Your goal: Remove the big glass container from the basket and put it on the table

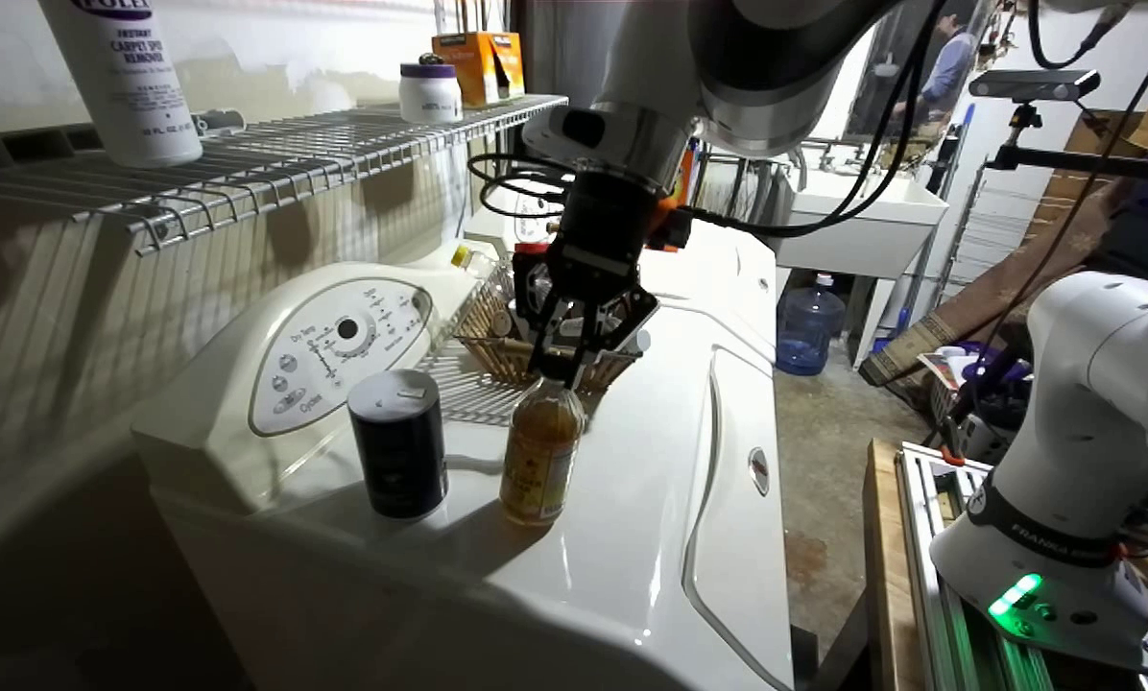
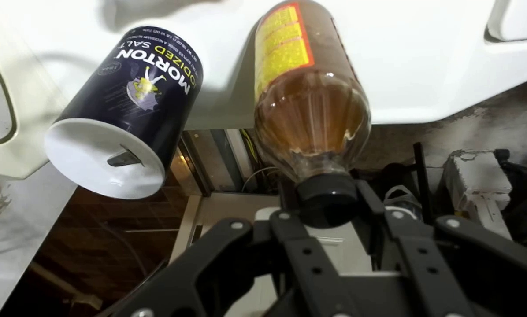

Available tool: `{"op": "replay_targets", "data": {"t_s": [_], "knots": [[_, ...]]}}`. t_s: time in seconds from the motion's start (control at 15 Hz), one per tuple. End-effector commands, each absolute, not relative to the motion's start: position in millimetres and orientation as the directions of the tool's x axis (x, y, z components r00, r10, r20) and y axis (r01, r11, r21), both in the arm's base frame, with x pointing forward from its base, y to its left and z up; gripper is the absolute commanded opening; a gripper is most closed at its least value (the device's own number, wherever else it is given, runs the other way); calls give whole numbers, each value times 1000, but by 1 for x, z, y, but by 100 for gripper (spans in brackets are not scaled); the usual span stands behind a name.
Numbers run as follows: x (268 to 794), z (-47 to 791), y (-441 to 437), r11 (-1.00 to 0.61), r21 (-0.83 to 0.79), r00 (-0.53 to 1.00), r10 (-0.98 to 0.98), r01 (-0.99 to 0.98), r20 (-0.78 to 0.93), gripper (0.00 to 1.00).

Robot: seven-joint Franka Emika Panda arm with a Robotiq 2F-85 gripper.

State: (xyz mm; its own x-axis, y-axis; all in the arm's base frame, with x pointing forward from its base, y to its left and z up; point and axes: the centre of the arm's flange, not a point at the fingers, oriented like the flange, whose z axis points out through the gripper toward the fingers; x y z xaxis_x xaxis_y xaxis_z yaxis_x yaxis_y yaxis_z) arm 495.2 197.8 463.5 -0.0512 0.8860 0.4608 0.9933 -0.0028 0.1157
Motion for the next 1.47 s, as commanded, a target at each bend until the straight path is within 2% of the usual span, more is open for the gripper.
{"op": "replay_targets", "data": {"t_s": [0.0, 0.2, 0.27, 0.33, 0.67, 0.8, 1.07, 1.4], "knots": [[517, 476, 203, 35, 131, -93, 878, 991, 470, 10], [523, 473, 205, 44, 124, -98, 877, 991, 470, 10], [525, 473, 206, 43, 123, -96, 878, 992, 468, 60], [525, 474, 208, 48, 119, -99, 876, 992, 471, 61], [518, 503, 221, 43, 121, -97, 870, 992, 484, 95], [506, 518, 222, -38, 62, 4, 881, 997, 473, 100], [469, 544, 220, -241, -72, 248, 863, 968, 441, 100], [411, 574, 216, -475, -123, 486, 803, 871, 344, 100]]}}
